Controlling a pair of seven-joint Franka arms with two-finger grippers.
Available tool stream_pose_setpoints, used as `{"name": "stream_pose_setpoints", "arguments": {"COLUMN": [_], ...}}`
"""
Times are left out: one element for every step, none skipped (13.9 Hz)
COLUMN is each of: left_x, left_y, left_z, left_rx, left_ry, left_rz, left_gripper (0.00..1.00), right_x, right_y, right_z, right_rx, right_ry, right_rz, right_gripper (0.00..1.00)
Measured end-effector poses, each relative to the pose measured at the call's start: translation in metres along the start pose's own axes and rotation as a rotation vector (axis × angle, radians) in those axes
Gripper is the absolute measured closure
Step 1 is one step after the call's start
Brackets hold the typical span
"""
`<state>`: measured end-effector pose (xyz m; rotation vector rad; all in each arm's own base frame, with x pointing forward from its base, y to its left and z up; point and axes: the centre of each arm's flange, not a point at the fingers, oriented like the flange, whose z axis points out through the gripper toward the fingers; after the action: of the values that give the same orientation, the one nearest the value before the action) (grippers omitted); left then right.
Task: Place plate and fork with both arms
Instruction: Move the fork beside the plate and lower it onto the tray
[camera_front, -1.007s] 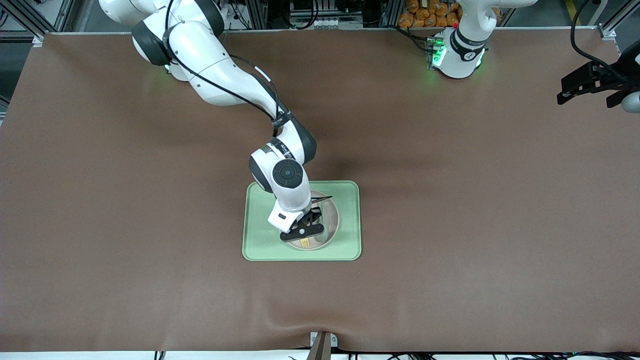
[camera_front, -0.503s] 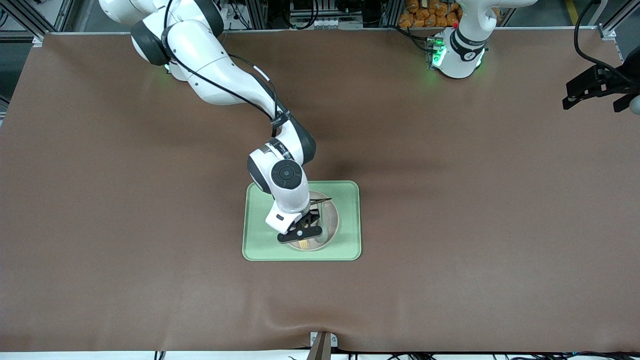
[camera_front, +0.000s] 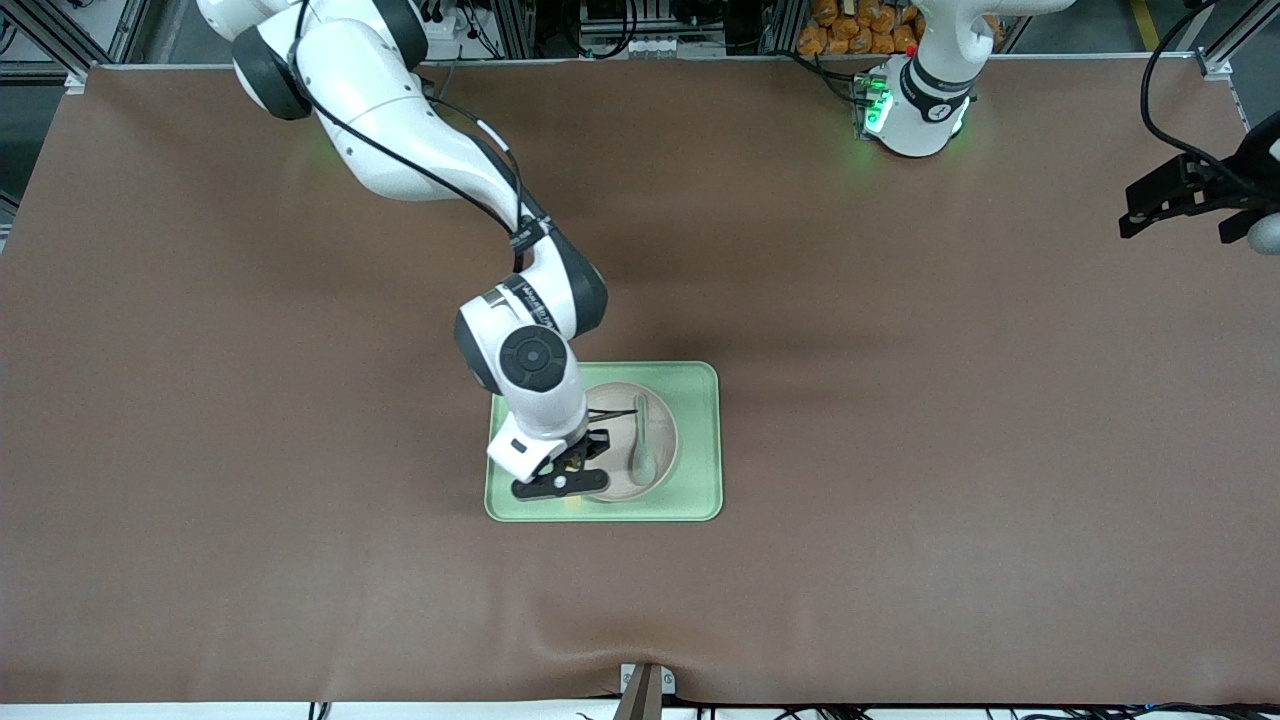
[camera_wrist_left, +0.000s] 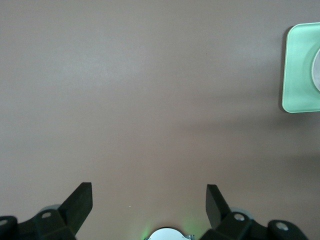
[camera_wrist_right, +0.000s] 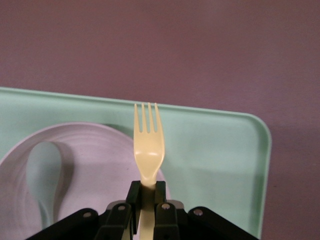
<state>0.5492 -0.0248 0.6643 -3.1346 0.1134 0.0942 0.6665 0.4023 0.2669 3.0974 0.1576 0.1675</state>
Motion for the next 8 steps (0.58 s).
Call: {"name": "stream_pose_setpoints", "arguments": {"left_x": [0.002,0.003,0.003,0.003,0.003,0.003,0.004,0.004], "left_y": [0.0,0.0,0.001,0.001,0.002,0.003,0.004,0.005], "left_z": [0.002,0.003,0.003,0.003,0.003,0.004,0.004,0.005], "left_rx": [0.0,0.0,0.0,0.0,0.0,0.0,0.0,0.0], "left_ry": [-0.002,-0.003,-0.002,-0.002,-0.003,-0.004,-0.005,-0.003], "left_rz": [0.0,0.001,0.001,0.002,0.004,0.004,0.0,-0.004], "left_gripper": [0.0,0.0,0.0,0.0,0.0,0.0,0.0,0.0], "right_x": [0.001,0.002,0.002,0.002,0.0,-0.002,-0.006,-0.01], "right_y": [0.011,0.023,0.034,0.044,0.053,0.061,0.067,0.07], "right_z": [0.0,0.004,0.012,0.023,0.035,0.046,0.055,0.063], "right_rx": [-0.011,-0.02,-0.027,-0.031,-0.032,-0.033,-0.034,-0.035], "right_ry": [-0.02,-0.037,-0.05,-0.057,-0.06,-0.062,-0.066,-0.07], "right_rz": [0.008,0.012,0.019,0.026,0.033,0.038,0.041,0.043], "right_gripper": [0.85,0.85,0.85,0.85,0.85,0.85,0.85,0.85]}}
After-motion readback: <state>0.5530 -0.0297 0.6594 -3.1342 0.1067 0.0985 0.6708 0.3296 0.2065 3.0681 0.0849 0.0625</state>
